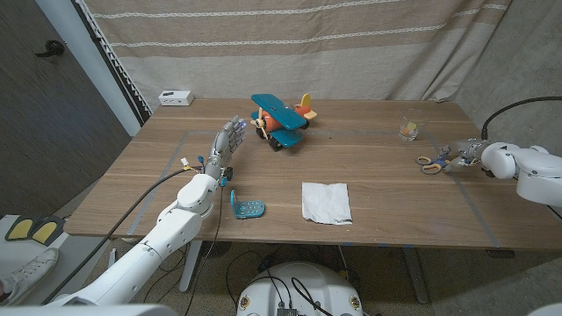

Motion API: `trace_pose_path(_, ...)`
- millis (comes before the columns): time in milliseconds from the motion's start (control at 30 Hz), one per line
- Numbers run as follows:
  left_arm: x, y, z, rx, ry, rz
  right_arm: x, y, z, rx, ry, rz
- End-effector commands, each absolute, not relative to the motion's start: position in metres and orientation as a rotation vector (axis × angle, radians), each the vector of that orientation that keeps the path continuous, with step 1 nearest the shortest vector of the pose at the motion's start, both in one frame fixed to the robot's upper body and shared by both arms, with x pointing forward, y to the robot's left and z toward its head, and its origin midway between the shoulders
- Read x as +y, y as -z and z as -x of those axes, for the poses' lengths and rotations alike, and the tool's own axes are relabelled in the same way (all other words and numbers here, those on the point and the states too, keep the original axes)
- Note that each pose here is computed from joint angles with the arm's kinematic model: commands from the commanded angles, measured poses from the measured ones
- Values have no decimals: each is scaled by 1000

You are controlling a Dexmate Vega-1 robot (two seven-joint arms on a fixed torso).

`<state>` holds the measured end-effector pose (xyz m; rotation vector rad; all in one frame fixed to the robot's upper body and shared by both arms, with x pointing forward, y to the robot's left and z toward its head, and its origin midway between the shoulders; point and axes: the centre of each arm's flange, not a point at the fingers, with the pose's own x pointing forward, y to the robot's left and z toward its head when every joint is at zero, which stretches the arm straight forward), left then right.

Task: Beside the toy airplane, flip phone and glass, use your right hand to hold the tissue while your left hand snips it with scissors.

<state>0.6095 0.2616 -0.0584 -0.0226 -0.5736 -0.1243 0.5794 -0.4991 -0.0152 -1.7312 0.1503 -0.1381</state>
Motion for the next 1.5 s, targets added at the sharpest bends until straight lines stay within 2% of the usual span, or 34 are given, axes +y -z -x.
trace_pose_path(33, 262, 60, -610, -570, 122, 23, -499, 18, -583, 169, 125, 1740)
trace_pose_path(1500, 265, 66, -612, -562, 115, 34, -489, 34, -594, 161, 119, 1698)
